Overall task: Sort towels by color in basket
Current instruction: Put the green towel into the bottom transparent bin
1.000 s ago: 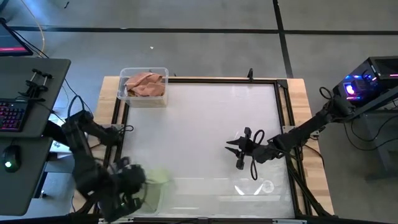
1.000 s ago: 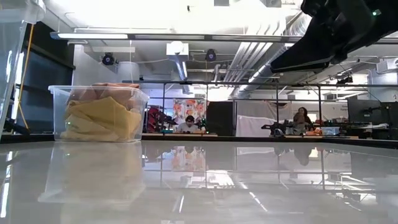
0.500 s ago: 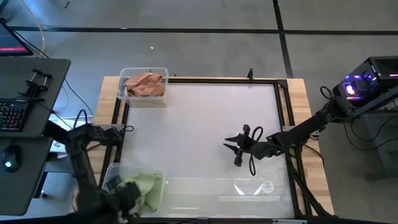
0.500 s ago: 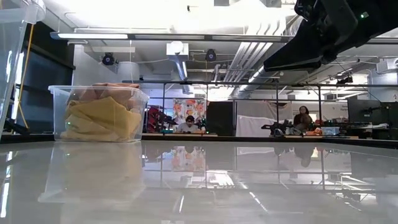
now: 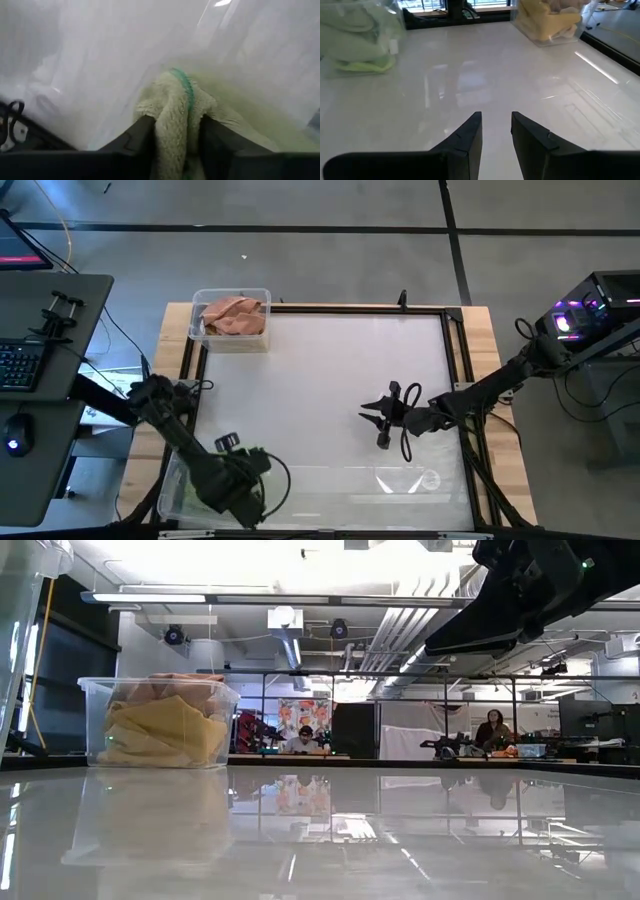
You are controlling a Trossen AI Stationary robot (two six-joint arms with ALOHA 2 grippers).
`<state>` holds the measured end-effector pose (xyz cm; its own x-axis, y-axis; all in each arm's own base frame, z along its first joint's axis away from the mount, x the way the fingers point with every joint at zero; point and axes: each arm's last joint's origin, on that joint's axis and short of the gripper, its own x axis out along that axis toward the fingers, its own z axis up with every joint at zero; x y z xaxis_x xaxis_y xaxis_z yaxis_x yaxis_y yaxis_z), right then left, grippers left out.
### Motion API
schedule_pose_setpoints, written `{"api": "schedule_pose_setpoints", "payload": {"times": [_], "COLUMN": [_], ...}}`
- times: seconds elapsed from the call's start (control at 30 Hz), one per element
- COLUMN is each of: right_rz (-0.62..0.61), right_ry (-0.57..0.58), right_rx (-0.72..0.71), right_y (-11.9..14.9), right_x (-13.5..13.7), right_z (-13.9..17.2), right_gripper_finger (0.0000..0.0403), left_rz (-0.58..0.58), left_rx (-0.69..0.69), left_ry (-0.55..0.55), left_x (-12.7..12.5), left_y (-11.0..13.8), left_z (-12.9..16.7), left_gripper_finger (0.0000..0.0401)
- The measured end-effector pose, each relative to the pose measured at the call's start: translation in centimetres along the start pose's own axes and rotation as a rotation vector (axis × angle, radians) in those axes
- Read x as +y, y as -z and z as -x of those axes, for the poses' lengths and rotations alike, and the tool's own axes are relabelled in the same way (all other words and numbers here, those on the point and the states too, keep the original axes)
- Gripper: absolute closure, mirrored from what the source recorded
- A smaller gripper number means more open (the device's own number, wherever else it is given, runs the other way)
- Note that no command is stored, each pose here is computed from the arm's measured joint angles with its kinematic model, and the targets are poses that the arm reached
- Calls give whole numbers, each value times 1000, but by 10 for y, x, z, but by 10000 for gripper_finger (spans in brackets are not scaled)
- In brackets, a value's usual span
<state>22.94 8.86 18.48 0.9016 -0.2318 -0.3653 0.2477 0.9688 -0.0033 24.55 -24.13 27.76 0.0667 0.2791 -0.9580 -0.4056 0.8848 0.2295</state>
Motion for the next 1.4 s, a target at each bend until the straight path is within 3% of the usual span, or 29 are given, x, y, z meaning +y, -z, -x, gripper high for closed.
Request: {"api": "schedule_pose_setpoints", "payload": {"times": [0.17,0.4,0.57,0.7,0.93,1.03,1.2,1.4], "right_rz": [3,3,3,3,3,3,3,3], "right_ry": [-14,-14,-14,-14,-14,-13,-13,-13], "right_rx": [4,4,4,4,4,4,4,4], "right_y": [0,0,0,0,0,0,0,0], "right_x": [0,0,0,0,0,0,0,0], "right_z": [0,0,0,0,0,0,0,0], "right_gripper_finger": [304,304,304,304,304,304,304,304], "left_rz": [60,232,310,326,327,349,412,434], "left_rx": [36,54,53,28,20,26,101,108], "left_ry": [13,138,173,220,318,282,252,354], "left_x": [17,35,45,39,16,17,24,45], "left_y": [8,39,64,72,76,76,72,66], "left_z": [3,27,37,33,-11,-33,-43,-20], "left_gripper_finger": [224,178,184,210,281,296,285,221]}}
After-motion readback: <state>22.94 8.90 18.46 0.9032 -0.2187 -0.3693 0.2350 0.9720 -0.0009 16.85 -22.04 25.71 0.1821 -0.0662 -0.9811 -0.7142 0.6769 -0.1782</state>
